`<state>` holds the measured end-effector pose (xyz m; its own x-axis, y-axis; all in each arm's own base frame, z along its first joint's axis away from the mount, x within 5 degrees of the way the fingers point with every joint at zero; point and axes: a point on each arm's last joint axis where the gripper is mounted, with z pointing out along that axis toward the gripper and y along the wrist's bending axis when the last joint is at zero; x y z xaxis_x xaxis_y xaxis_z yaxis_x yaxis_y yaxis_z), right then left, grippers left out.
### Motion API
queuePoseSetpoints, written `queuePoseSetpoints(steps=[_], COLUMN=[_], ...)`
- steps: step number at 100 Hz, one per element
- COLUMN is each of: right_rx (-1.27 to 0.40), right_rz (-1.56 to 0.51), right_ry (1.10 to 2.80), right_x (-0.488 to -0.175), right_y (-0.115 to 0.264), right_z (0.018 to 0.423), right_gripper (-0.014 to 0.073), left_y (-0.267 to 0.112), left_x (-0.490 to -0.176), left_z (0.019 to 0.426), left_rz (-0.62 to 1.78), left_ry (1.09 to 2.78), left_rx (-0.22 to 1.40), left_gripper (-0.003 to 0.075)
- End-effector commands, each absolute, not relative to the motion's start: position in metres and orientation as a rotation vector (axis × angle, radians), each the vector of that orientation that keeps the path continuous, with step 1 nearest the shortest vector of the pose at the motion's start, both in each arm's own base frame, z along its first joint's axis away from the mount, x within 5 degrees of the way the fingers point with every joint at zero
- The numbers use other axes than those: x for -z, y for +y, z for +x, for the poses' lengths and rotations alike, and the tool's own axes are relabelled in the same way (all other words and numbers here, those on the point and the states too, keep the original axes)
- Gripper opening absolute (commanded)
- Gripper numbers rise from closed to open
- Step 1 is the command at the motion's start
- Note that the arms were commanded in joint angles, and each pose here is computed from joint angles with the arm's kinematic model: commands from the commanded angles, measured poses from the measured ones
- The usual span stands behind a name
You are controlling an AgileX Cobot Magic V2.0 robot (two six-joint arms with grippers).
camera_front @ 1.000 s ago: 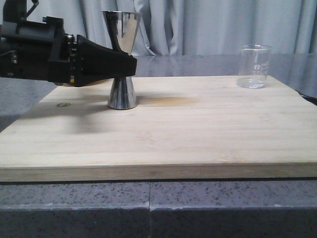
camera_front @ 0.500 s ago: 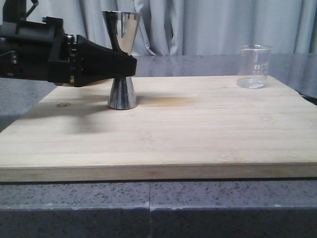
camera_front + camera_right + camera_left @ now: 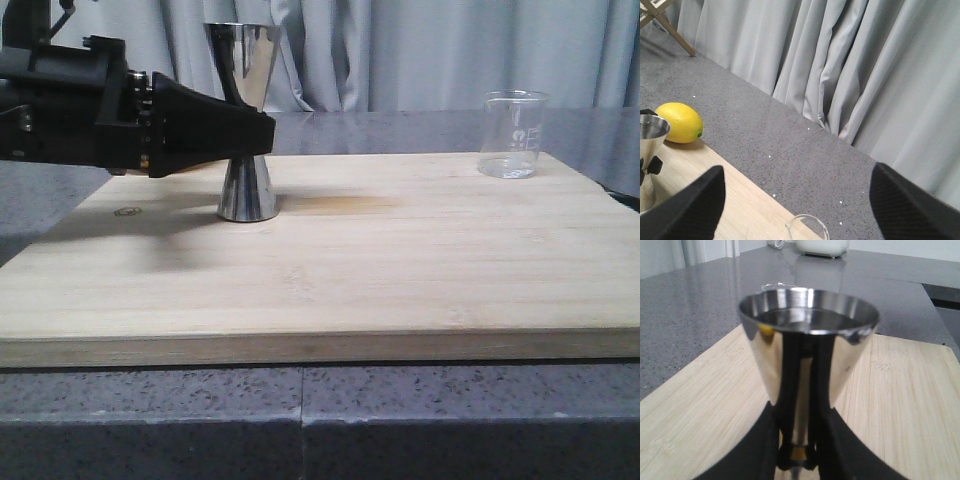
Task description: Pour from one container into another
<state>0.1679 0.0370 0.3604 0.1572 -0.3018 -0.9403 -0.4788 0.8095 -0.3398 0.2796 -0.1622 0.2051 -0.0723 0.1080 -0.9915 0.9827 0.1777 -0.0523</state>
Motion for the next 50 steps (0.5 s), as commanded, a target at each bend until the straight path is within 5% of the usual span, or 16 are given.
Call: queuePoseSetpoints(steps=[1, 33, 50], right_rx=[-0.146, -0.146, -0.146], right_rz=[-0.633, -0.633, -0.633], right_ry=[1.403, 1.403, 1.403], right_x=[-0.3721, -0.3721, -0.3721], right_y=[0.0358, 0.0358, 0.0358], right_z=[0.1652, 0.1652, 0.1652], right_gripper=[0.0544, 0.0544, 0.0544], left_y=[-0.1617, -0.1617, -0.1617], left_x=[-0.2215, -0.2215, -0.2215], left_z=[0.2743, 0.2743, 0.2743], left_rz=[1.113, 1.108, 1.108], left_ry=[1.33, 1.337, 1.337], left_rx=[1.115, 1.122, 1.122], left_gripper=[-0.0017, 0.0106, 0.0111])
